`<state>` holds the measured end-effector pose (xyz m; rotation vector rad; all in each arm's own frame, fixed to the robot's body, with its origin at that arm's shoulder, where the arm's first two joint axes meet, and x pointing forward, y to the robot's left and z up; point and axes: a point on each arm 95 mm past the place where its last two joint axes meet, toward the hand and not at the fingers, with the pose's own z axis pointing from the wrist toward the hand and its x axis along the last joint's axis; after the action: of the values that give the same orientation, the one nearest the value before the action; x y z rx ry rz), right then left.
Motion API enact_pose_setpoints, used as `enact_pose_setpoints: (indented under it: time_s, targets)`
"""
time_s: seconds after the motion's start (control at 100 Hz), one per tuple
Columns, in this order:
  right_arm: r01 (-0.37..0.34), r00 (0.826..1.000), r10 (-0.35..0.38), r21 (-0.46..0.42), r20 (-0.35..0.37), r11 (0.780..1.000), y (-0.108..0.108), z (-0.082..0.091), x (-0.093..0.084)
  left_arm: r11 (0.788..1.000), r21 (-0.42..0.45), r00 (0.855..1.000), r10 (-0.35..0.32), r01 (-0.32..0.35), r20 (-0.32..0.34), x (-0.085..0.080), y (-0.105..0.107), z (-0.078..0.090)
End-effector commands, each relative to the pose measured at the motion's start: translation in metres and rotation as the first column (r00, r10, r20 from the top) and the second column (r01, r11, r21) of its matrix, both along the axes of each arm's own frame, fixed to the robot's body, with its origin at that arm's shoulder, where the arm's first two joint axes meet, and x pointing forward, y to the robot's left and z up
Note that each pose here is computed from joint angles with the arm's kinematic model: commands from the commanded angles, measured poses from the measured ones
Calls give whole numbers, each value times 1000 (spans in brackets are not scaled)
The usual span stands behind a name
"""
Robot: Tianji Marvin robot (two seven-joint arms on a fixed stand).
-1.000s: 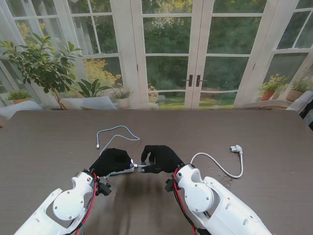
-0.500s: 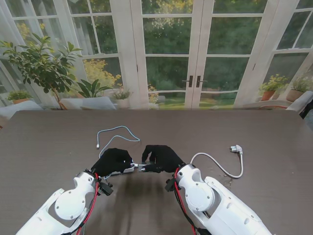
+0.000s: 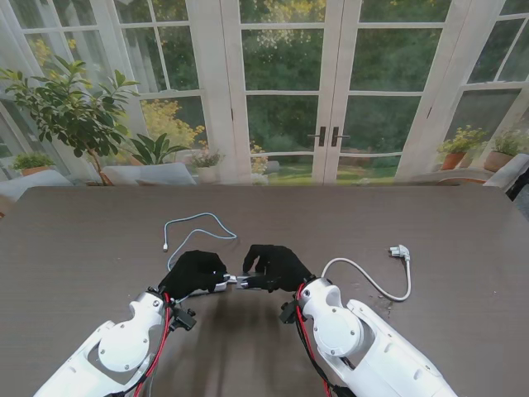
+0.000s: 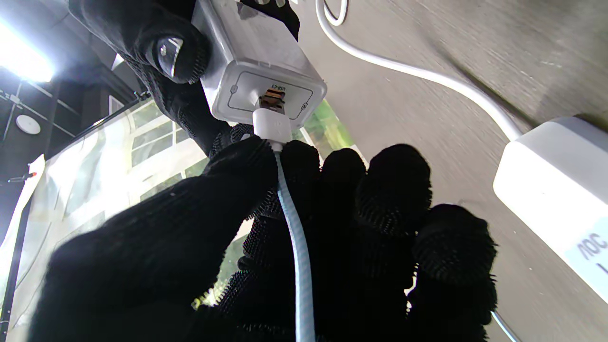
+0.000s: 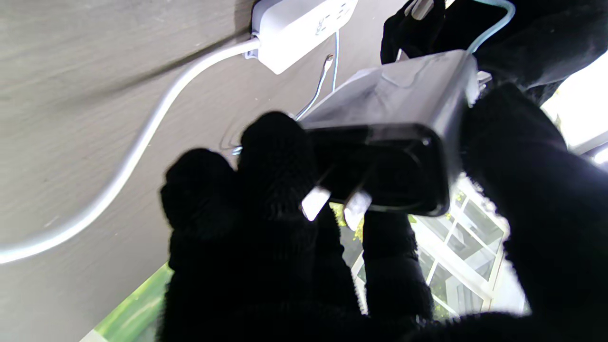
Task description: Set up the charging station
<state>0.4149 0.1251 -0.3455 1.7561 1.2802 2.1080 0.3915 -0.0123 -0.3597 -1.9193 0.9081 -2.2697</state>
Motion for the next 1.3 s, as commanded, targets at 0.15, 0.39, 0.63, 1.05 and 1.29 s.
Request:
enact_pose_setpoints:
  time_s: [0.15,0.39,0.63,1.05,1.29]
  targets:
    - [11,1000,-11,25,-16,1000,7,5,-3,1000,-26,1000,-12,12,-1,-2,-12,-3]
    - [32,999,-30,36,-40,999,7,5,-4,998,-59,999,38,-37,16,-1,-14,-4]
    - [69,996,-66,50,-59,996,9,11,-7,996,-73,999,47,-46,13,-1,-16,-5]
    - [98,993,-92,74,-78,992,11,14,-10,994,-97,999,43,-42,5,1,-19,-6]
    - [108,992,-101,82,-77,991,15,15,-11,993,-113,1000,22,-21,4,3,-23,-5]
